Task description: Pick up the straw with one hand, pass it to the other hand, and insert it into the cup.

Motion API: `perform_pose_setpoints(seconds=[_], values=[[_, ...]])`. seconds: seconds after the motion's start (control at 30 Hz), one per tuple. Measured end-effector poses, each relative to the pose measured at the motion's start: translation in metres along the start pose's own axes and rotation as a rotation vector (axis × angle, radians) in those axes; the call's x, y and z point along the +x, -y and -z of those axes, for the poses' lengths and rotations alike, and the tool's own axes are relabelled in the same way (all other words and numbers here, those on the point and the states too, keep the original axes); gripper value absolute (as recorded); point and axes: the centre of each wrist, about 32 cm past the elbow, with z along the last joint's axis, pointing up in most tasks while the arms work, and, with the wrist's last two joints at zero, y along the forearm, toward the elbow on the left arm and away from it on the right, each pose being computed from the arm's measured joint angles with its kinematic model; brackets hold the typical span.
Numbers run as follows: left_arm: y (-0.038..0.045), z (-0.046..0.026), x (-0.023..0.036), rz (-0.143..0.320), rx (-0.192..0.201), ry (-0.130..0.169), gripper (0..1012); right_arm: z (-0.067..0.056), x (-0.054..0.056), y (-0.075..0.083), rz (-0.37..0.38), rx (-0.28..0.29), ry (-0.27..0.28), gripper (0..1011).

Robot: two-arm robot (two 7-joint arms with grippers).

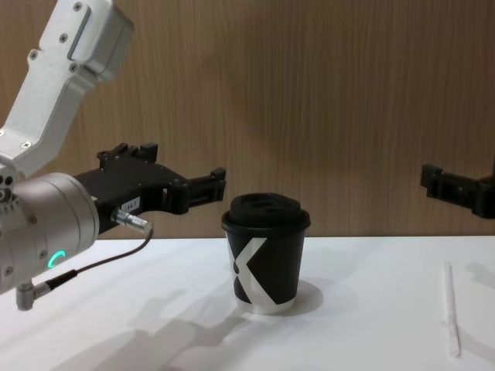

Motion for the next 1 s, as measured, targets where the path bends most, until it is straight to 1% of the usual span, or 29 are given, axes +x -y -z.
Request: perform_pose_setpoints(seconds=[1.0], values=[[0.0000,0.0000,0.0000,0.000,0.000,0.000,1003,0.0000,0.0000,0.0000,0.000,0.000,0.000,1001]])
